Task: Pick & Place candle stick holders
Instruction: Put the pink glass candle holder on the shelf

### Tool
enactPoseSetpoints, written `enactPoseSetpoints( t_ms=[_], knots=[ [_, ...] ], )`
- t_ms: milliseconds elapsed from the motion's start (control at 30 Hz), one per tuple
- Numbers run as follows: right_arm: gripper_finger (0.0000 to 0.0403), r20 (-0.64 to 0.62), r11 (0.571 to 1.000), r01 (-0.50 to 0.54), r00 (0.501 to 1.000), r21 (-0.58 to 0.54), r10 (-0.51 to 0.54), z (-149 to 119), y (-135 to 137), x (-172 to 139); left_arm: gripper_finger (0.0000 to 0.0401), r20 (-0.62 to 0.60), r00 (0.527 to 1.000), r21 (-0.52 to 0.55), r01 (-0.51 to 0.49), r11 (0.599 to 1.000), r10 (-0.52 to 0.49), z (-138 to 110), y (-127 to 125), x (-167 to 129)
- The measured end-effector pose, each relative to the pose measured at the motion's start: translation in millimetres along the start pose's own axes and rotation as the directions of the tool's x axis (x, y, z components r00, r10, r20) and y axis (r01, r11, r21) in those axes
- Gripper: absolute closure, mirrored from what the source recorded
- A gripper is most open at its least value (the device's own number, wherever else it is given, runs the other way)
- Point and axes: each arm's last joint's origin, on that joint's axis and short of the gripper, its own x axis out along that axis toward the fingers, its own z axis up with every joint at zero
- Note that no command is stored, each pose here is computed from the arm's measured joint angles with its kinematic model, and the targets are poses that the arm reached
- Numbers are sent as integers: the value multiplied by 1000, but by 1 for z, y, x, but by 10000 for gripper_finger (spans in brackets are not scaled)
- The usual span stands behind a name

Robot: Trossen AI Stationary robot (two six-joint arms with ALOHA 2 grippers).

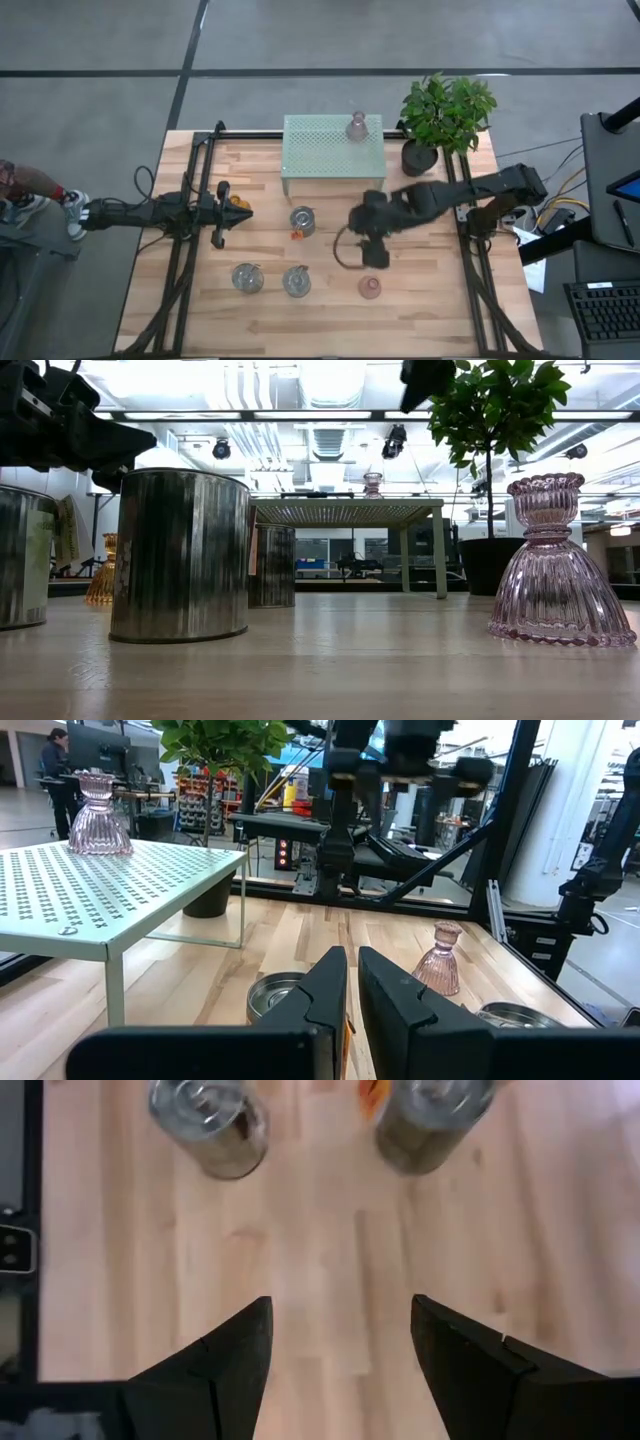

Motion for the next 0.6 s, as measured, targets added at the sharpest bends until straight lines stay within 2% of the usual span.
enactPoseSetpoints(
  t_ms=[267,367,500,600],
  knots=[
    [133,-80,996,-19,996,86,26,-31,31,23,366,0,1000,0,0,1000,0,0,0,0],
    [113,-76,995,-38,996,94,45,-39,40,31,366,0,1000,0,0,1000,0,0,0,0],
    [87,-105,988,-82,990,134,97,-48,49,36,366,0,1000,0,0,1000,0,0,0,0],
    [74,-114,987,-81,989,140,97,-54,52,44,366,0,1000,0,0,1000,0,0,0,0]
  ],
)
